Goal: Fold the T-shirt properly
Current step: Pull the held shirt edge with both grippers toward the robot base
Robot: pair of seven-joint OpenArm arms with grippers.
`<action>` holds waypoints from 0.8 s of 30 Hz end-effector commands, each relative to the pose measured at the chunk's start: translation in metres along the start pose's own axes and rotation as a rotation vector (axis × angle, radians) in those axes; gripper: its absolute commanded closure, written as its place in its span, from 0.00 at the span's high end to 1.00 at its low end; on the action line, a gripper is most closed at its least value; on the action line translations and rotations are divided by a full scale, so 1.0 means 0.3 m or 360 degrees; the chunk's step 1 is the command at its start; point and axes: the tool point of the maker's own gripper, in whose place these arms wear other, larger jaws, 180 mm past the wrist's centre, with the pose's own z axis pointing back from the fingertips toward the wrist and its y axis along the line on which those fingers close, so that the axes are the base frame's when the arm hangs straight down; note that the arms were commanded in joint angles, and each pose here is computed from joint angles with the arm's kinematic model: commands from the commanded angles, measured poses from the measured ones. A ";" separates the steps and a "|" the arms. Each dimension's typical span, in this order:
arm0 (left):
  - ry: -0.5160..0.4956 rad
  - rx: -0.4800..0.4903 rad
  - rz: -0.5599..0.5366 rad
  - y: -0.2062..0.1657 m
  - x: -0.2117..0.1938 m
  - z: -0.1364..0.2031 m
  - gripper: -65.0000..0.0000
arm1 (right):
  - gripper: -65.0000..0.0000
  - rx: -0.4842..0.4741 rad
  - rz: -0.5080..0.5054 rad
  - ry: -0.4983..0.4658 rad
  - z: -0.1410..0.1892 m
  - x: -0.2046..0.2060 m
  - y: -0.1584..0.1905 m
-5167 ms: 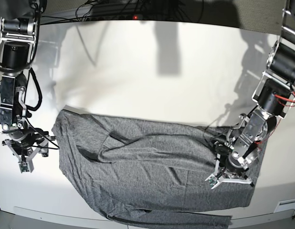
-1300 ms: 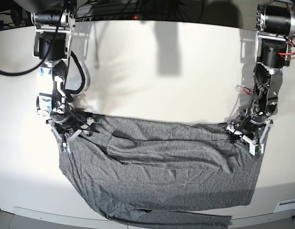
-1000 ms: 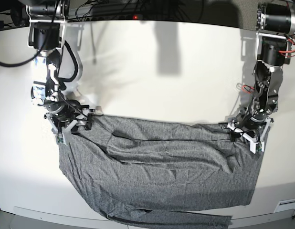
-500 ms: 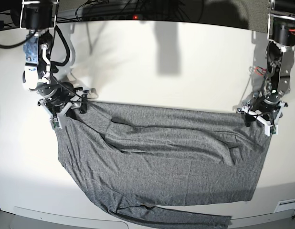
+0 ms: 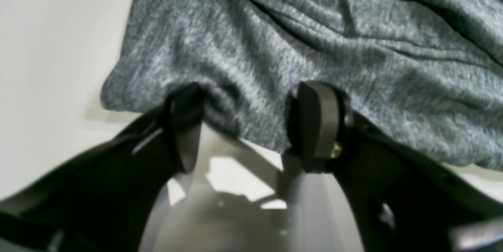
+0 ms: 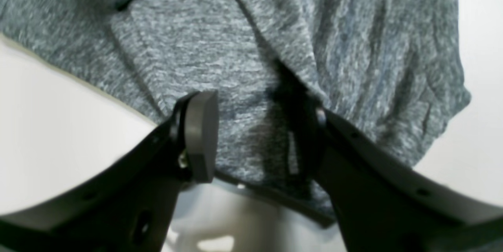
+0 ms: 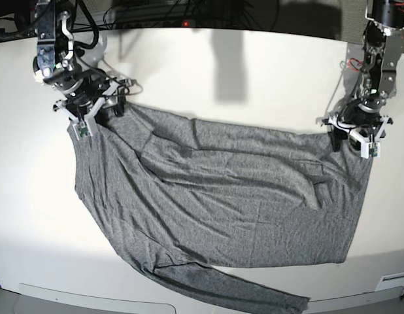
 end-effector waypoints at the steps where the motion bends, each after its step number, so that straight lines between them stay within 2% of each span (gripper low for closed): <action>1: 0.0329 0.0051 -0.0066 0.042 -0.180 0.043 0.56 | 0.47 0.0004 0.0027 0.0006 0.017 0.000 -0.001; 5: 0.0365 0.0046 -0.0116 0.054 -0.227 0.101 0.56 | 0.47 0.0025 0.0045 0.0031 0.049 -0.035 0.031; 11: 0.0369 0.0004 -0.0159 0.009 -0.253 0.189 0.56 | 0.47 0.0028 0.0078 0.0085 0.101 -0.071 0.057; 19: 0.0387 0.0067 -0.0317 -0.015 -0.317 0.318 0.56 | 0.47 -0.0064 0.0043 0.0163 0.190 -0.153 0.006; 24: 0.0395 0.0090 -0.0352 -0.043 -0.361 0.364 0.56 | 0.47 -0.0120 0.0036 0.0208 0.259 -0.200 -0.020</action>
